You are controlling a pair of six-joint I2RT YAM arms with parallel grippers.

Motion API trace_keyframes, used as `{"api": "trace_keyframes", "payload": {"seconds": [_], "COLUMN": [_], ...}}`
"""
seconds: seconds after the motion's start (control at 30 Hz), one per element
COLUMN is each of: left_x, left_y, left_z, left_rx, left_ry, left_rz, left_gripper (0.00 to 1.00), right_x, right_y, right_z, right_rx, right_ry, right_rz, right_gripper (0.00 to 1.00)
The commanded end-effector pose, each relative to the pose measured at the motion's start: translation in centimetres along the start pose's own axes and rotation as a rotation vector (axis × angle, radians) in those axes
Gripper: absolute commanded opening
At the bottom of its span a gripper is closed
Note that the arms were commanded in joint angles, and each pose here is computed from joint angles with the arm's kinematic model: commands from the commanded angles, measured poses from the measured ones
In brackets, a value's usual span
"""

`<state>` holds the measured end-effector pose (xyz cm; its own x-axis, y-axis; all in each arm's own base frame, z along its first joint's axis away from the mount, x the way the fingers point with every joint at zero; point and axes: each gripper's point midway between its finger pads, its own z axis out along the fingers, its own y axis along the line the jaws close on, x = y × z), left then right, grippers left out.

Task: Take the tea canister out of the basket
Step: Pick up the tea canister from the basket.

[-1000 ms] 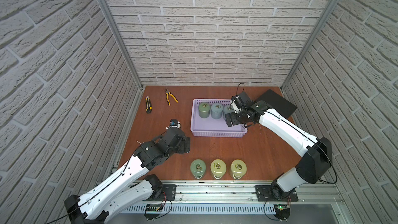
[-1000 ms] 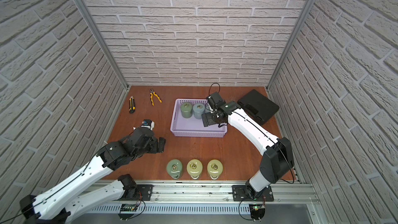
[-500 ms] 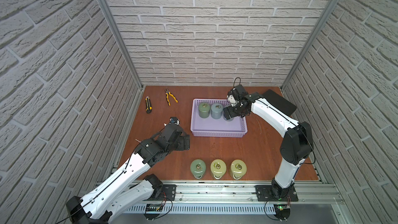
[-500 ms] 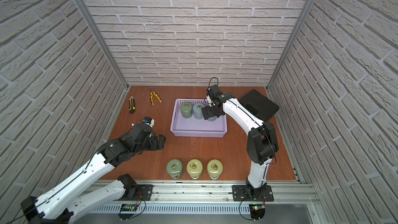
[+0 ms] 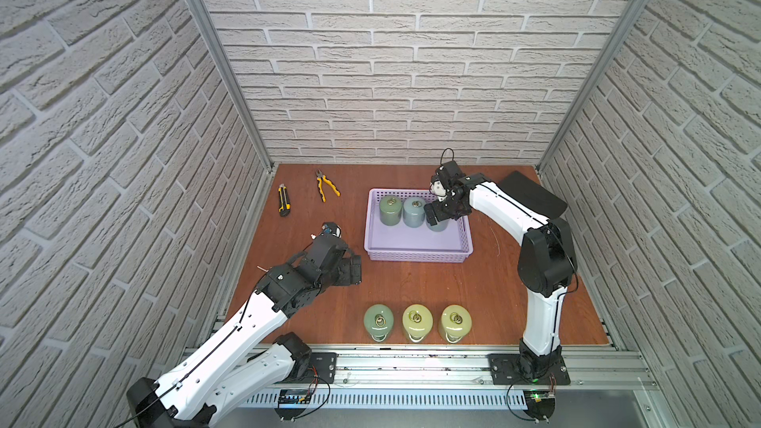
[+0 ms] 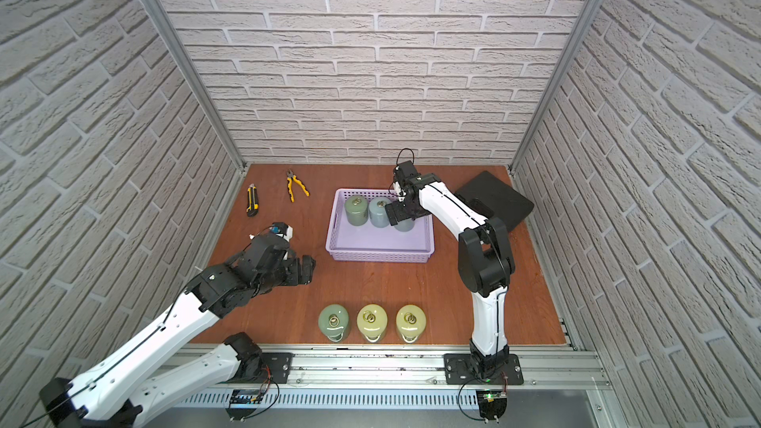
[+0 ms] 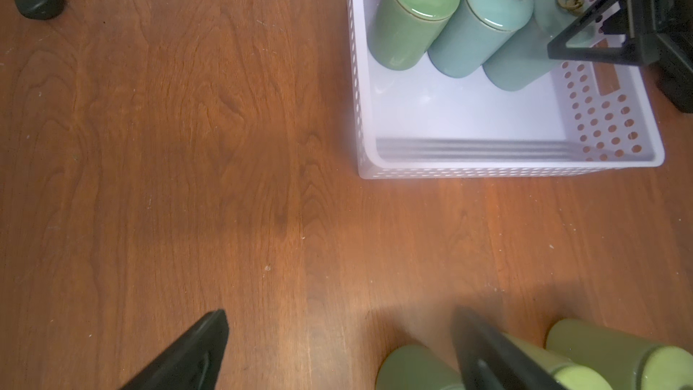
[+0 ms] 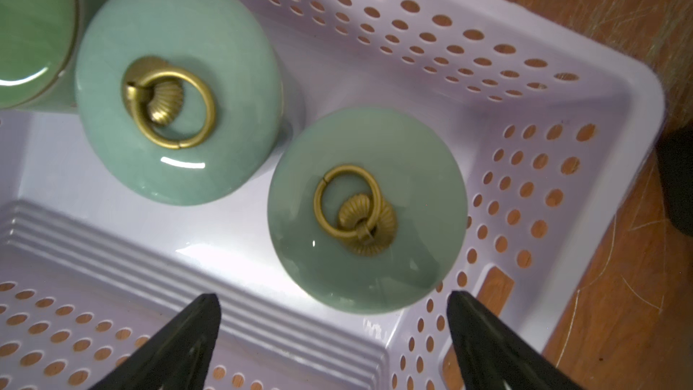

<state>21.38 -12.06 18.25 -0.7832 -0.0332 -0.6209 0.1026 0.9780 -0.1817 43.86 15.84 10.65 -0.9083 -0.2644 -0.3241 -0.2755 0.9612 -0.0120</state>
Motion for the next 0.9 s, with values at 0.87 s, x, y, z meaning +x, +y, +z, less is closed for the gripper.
{"api": "trace_keyframes", "payload": {"seconds": [0.87], "left_x": [-1.3], "left_y": [0.3], "left_z": [0.3], "left_rx": [-0.01], "left_ry": [-0.022], "left_rz": [-0.03], "left_gripper": [0.98], "right_x": [-2.7], "right_y": [-1.3], "right_z": [2.9], "right_rx": [0.013], "right_ry": [-0.002], "right_rz": [0.025], "right_gripper": [0.98]}}
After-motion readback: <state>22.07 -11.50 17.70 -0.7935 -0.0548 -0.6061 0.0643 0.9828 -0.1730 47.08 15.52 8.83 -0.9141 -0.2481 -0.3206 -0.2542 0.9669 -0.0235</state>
